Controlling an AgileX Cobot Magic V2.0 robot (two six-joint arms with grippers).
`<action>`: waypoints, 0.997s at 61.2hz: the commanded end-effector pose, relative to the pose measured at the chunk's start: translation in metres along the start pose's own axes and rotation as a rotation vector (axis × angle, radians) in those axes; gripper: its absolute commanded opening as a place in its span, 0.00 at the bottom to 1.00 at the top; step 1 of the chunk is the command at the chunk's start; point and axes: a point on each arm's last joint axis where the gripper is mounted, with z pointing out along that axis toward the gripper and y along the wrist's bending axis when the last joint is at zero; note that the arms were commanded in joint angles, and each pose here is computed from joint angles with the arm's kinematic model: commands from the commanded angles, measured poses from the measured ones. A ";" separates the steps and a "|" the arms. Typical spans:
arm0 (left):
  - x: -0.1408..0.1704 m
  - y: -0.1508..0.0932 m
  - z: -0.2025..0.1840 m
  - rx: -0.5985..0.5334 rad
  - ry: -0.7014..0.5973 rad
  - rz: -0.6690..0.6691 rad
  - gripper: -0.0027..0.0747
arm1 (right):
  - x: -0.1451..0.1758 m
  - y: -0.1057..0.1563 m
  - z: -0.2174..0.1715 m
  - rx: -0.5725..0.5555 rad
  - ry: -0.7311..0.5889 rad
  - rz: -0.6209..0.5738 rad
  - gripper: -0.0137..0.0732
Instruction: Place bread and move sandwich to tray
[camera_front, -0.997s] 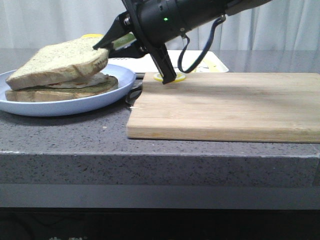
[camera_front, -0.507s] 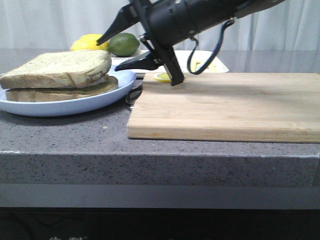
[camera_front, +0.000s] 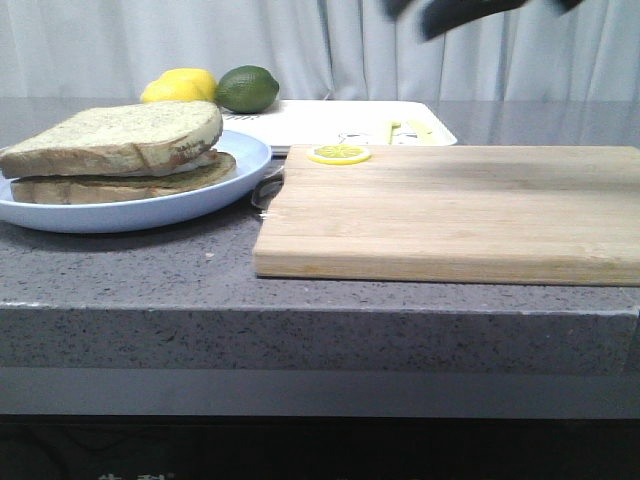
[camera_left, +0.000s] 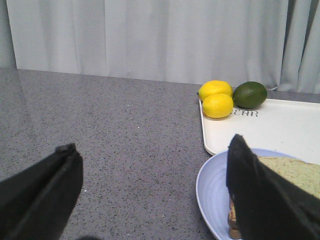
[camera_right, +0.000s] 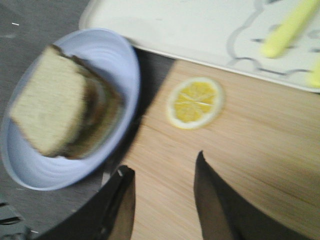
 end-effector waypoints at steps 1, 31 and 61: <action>-0.016 -0.001 0.000 0.006 -0.103 -0.004 0.77 | -0.006 -0.007 -0.050 0.203 -0.073 -0.089 0.51; -0.016 -0.001 0.000 0.006 -0.101 -0.004 0.77 | 0.063 -0.002 -0.135 0.444 -0.187 -0.107 0.08; -0.016 -0.001 0.000 0.006 -0.101 -0.004 0.77 | 0.216 -0.004 -0.168 0.401 -0.669 -0.226 0.07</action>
